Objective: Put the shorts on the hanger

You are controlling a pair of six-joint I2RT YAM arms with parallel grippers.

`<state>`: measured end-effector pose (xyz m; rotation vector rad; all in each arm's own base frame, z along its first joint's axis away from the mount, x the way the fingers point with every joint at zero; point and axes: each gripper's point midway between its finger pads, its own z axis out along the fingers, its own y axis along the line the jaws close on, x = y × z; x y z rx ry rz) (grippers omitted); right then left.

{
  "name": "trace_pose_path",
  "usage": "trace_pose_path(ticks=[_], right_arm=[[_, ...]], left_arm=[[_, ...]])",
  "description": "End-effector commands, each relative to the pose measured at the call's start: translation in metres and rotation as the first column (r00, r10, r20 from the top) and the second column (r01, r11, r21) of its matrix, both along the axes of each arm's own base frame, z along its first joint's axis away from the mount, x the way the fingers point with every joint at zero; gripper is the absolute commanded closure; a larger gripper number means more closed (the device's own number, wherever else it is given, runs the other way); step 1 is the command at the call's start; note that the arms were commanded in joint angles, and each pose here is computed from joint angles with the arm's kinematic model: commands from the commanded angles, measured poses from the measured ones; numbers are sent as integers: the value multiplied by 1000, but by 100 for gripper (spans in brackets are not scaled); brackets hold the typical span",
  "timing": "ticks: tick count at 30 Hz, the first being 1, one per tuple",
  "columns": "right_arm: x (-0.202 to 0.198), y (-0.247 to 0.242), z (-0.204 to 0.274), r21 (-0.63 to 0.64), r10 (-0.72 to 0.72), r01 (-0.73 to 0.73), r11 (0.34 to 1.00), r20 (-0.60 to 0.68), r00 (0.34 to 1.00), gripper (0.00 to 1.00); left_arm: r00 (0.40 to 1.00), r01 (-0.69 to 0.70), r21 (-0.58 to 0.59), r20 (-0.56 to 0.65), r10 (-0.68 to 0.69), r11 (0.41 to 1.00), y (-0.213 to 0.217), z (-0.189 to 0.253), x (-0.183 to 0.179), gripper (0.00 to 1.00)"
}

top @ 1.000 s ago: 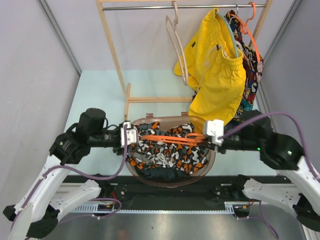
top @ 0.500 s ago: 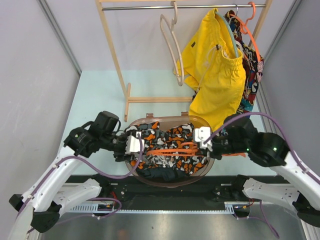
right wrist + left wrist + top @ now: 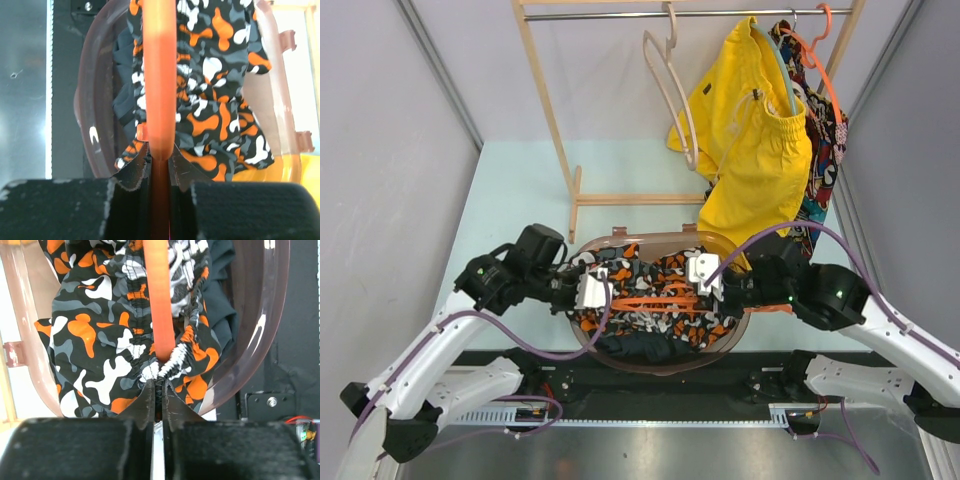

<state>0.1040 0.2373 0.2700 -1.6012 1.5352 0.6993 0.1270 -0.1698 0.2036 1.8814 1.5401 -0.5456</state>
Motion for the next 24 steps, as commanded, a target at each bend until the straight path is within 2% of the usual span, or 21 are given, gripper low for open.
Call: trace_pose_path(ticks=[1,18,21,22,24], right_arm=[[11,20,15,86,-23,20,996,30,999,100],[44,58,31,234,-117,96,968,78,990,100],[47,66,28,256,-112,88,963,81,990,100],[49,69,32,275,-112,83,958,93,989,100],[50,67,30,282,-115,80,956,109,987,100]], left_arm=[[999,5,-88,46,-1,996,-17,29,11,100],[999,11,-204,52,0,979,-48,84,20,100],[999,15,-221,43,-6,975,-52,90,18,86],[999,1,-211,46,9,977,-50,89,20,64],[999,-5,-166,50,14,986,-40,82,20,45]])
